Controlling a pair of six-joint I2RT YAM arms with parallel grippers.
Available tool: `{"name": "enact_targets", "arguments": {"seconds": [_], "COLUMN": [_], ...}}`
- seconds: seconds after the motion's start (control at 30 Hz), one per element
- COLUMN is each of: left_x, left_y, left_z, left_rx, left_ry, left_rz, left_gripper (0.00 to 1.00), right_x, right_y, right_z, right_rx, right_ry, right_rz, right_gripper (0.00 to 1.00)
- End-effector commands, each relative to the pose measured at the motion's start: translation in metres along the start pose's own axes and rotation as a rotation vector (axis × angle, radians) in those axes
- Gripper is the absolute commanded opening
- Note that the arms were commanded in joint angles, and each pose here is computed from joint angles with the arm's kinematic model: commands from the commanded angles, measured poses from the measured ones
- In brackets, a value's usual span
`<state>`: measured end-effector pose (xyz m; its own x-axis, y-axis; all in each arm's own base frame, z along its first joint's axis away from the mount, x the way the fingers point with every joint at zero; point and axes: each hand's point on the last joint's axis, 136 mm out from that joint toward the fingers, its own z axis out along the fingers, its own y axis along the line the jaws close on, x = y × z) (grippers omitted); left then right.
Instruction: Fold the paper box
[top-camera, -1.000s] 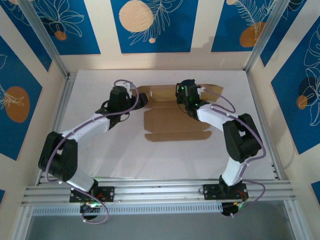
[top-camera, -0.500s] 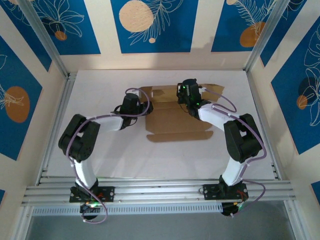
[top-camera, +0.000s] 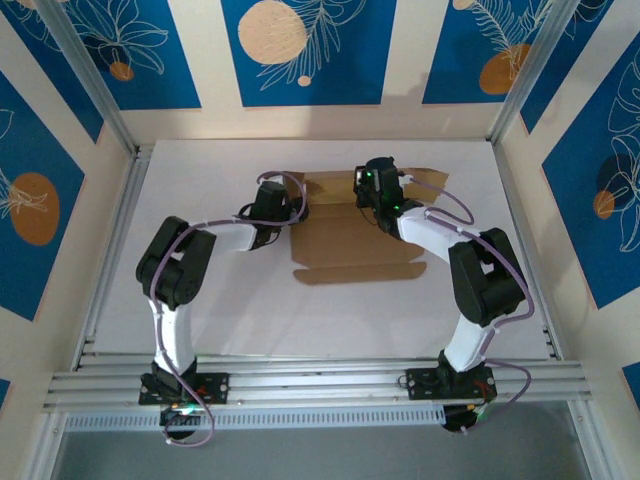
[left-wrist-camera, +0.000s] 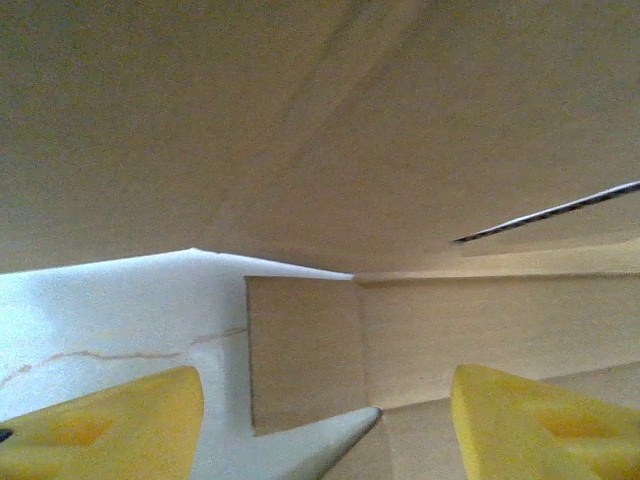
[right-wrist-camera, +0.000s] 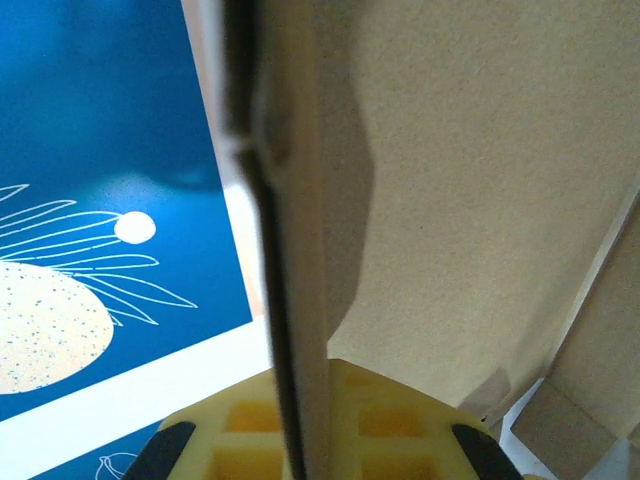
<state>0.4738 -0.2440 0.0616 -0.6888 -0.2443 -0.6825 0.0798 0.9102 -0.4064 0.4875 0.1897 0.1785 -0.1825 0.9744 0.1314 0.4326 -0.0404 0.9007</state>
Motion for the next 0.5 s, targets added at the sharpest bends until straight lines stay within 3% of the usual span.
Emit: {"name": "enact_targets", "arguments": {"seconds": [0.0,0.47], "left_x": [0.005,0.000], "left_y": [0.007,-0.037], "left_z": [0.008,0.017], "left_rx": [-0.055,0.175], "left_ry": [0.030,0.022], "left_rz": [0.019,-0.055], "left_gripper": [0.66,0.64], "right_x": [0.007,0.021], "right_y": [0.001,-0.001], "right_z": [-0.008,-0.007], "right_rx": [0.016,0.015], "right_ry": [0.020,0.057], "right_rz": [0.031,0.024], "right_gripper": [0.00,0.00]}}
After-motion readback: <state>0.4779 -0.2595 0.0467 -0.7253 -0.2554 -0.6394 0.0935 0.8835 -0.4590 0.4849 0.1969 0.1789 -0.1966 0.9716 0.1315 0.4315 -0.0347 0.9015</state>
